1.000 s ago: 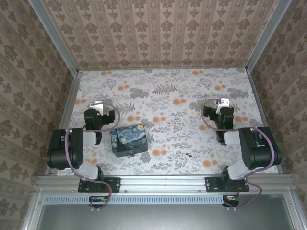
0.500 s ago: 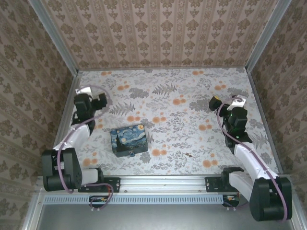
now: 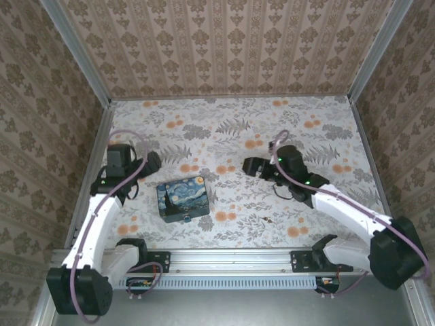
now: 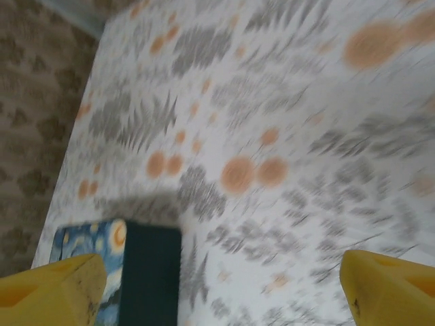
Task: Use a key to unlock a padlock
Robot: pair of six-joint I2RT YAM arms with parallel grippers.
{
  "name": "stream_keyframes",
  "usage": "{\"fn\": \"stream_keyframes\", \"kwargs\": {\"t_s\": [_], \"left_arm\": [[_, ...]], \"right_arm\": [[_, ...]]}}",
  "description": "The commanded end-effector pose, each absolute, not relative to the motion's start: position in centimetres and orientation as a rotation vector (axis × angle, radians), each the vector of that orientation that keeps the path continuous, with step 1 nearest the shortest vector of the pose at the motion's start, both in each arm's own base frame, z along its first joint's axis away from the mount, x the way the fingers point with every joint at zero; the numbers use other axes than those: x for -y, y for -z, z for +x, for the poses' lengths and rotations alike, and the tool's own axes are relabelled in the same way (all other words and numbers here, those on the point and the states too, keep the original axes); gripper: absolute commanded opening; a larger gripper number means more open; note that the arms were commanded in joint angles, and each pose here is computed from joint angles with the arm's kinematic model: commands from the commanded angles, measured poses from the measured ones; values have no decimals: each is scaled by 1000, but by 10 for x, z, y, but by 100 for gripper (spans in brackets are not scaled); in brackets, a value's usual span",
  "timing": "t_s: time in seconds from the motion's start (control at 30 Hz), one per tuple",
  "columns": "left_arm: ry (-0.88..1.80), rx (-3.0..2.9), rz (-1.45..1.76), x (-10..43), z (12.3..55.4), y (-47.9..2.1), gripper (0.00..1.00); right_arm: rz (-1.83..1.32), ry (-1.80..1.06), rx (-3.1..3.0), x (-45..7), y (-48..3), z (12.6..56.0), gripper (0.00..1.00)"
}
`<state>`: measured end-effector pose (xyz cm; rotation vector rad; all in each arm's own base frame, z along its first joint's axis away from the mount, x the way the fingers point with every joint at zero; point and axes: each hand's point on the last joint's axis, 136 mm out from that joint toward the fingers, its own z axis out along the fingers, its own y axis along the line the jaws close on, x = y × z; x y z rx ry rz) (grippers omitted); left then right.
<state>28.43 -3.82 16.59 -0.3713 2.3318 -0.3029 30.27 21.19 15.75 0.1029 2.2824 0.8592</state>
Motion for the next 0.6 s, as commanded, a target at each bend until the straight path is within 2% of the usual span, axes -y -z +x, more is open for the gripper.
{"fn": "stream_keyframes", "kwargs": {"t_s": [0.0,0.2,0.57], "left_arm": [[375,-2473,-402,57,246,-133,100],[406,-2494,-353,78,214,-122,100],[468,-2541,-317,92,193,-97,100]], "right_arm": [[145,-848,-2414,-240,-135,287,88],[31,-842,-2530,-302,-102,267,82],[-28,-955,-2547,-347,-73,255,79]]}}
